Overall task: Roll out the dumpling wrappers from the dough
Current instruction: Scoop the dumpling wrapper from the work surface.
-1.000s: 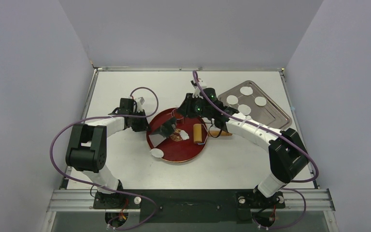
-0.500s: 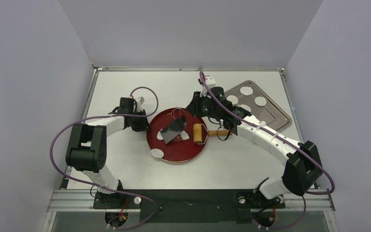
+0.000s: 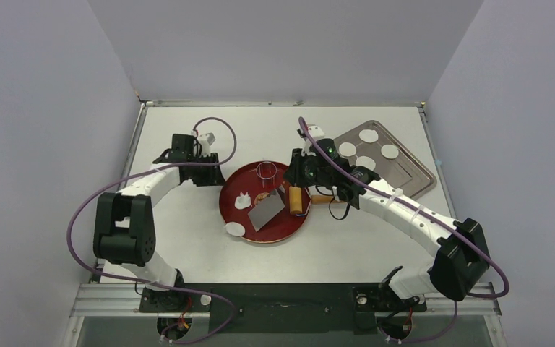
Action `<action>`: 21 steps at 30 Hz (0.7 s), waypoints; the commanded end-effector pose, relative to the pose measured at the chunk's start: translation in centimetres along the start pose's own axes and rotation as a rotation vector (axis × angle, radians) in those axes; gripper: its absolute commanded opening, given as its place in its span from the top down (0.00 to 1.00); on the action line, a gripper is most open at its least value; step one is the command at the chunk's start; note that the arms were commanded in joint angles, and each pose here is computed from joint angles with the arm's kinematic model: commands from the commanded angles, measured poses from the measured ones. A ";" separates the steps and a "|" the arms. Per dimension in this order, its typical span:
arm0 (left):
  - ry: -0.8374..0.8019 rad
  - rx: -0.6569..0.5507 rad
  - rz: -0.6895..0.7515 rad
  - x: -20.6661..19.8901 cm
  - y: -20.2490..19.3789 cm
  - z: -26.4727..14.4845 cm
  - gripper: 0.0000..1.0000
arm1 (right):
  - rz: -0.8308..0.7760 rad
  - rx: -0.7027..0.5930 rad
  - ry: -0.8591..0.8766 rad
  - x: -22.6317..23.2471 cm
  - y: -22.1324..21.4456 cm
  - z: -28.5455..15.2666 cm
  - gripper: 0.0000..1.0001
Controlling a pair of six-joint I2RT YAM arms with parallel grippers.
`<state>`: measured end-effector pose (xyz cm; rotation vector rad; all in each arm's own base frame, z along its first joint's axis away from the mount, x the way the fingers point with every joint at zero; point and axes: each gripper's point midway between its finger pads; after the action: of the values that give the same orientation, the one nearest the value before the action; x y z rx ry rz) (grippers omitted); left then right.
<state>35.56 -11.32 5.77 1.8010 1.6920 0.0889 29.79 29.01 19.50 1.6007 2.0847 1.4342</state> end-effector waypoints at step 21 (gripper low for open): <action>-0.333 0.356 0.986 -0.6 -14.7 -7.4 0.67 | 0.158 0.094 -0.026 -0.4 -2.1 2.2 1.00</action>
<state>18.63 -9.21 4.34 2.5652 0.6621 -0.1918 29.85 29.40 16.88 1.8265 2.0646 1.3616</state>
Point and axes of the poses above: each gripper's point midway between its finger pads, its own z axis out along the fingers, its own x axis along the line the jaws close on, y = z × x, and after that the axes turned 2 degrees about z, right-handed
